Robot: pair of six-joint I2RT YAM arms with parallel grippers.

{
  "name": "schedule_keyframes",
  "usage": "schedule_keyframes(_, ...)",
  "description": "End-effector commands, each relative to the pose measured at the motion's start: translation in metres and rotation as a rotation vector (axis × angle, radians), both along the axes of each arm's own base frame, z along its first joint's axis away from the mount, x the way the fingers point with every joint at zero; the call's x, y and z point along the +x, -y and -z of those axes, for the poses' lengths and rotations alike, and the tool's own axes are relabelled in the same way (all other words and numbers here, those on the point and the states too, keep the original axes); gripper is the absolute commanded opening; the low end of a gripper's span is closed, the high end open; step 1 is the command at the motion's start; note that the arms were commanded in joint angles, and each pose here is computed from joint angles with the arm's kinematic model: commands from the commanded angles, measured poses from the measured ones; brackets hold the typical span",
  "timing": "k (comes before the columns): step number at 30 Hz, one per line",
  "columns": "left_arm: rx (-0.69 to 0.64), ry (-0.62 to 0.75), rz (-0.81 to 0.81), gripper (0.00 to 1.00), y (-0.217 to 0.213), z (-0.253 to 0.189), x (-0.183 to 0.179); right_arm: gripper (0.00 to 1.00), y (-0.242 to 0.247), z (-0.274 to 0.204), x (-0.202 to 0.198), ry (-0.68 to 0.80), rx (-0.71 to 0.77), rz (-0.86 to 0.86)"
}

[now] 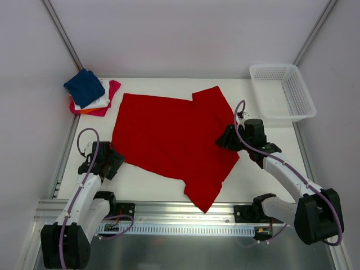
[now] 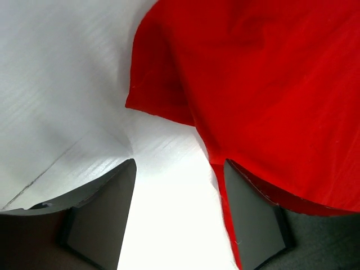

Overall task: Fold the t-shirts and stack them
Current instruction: Fold the tshirt

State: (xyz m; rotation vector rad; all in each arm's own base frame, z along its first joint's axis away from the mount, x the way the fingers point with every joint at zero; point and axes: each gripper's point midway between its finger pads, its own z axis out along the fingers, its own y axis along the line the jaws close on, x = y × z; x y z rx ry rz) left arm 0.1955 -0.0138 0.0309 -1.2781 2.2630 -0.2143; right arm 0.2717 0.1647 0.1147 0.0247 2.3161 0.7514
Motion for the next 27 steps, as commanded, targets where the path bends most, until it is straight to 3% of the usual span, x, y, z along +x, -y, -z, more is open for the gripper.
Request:
schedule_keyframes(1, 0.051, 0.021, -0.068, 0.64, -0.014, -0.004, -0.006, 0.49, -0.006, -0.009, 0.000, 0.029, 0.028, -0.020)
schedule_keyframes(8, 0.214, 0.005, -0.119, 0.65, -0.044, -0.021, -0.022, 0.50, -0.009, -0.007, 0.001, 0.022, 0.036, -0.031)
schedule_keyframes(11, 0.219, -0.023, -0.130, 0.66, -0.046, -0.018, -0.027, 0.50, -0.009, -0.008, 0.001, 0.024, 0.039, -0.031)
schedule_keyframes(16, 0.223, -0.094, -0.160, 0.51, -0.049, -0.013, -0.031, 0.49, -0.010, -0.016, 0.001, 0.042, 0.051, -0.037)
schedule_keyframes(18, 0.234, -0.104, -0.176, 0.54, -0.051, -0.014, -0.027, 0.49, -0.011, -0.018, 0.001, 0.046, 0.056, -0.038)
schedule_keyframes(21, 0.260, -0.090, -0.184, 0.48, -0.056, -0.017, -0.019, 0.50, -0.011, -0.020, 0.000, 0.051, 0.060, -0.037)
schedule_keyframes(27, 0.273, -0.110, -0.170, 0.46, -0.058, -0.012, -0.009, 0.50, -0.010, -0.024, 0.000, 0.060, 0.059, -0.038)
